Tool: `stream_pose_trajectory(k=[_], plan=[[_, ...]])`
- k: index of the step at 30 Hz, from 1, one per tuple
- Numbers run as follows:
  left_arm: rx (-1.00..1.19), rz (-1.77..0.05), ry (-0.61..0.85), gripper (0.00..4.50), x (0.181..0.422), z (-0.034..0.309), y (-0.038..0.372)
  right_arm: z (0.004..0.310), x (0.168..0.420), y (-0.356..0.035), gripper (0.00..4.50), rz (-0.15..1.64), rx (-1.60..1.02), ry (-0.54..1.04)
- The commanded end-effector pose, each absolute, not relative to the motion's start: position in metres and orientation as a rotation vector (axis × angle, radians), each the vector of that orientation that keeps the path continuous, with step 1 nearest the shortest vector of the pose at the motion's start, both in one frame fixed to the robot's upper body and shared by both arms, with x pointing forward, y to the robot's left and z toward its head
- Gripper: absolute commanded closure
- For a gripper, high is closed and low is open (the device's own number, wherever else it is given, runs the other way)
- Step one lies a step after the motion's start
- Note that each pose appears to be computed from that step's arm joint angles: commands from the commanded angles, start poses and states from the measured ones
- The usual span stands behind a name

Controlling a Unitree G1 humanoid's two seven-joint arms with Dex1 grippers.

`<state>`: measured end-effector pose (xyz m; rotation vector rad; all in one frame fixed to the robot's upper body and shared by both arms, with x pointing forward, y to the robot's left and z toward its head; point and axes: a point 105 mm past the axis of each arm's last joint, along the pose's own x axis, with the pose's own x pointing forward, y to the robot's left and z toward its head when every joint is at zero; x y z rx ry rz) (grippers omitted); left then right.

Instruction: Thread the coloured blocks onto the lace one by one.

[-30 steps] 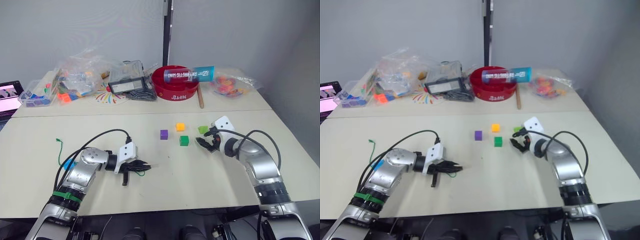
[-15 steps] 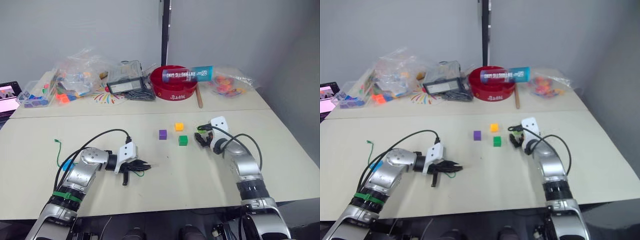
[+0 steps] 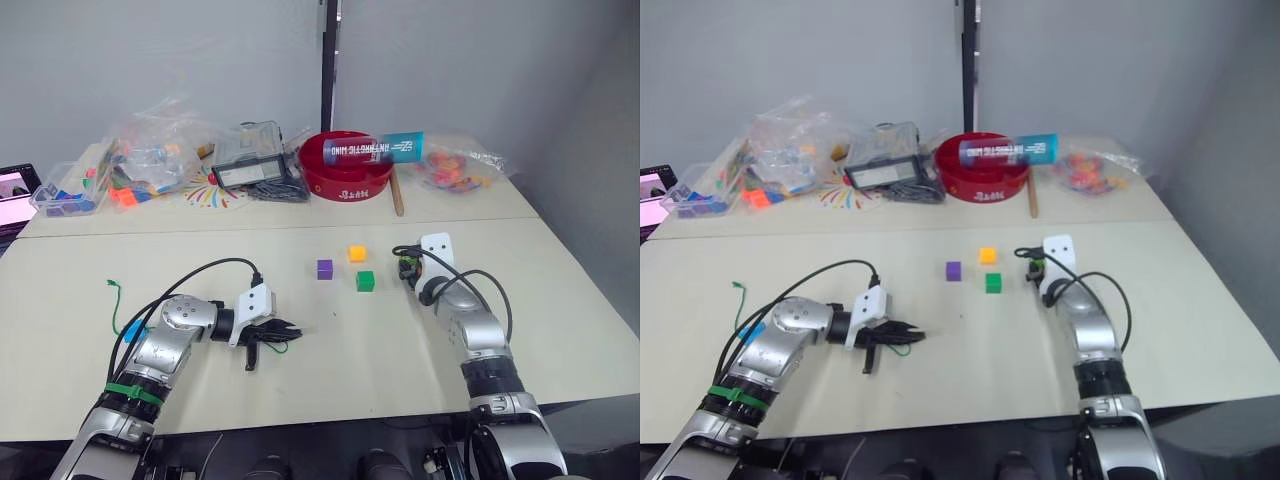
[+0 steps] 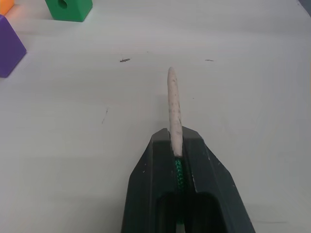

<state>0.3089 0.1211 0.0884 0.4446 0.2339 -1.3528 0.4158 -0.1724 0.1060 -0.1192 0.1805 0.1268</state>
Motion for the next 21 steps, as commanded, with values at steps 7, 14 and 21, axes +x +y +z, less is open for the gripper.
stream_pose_trajectory(k=[7,14,21], plan=[[0.445,-1.350,0.197,4.50,0.307,0.093,0.124,0.158,0.368,-0.180,3.36,0.138,-0.125,0.035],[0.440,-1.356,0.206,4.50,0.308,0.091,0.125,0.149,0.269,-0.123,3.36,0.346,-0.117,0.128],[0.439,-1.374,0.208,4.50,0.307,0.090,0.122,0.108,0.249,-0.095,3.36,0.393,-0.109,0.264]])
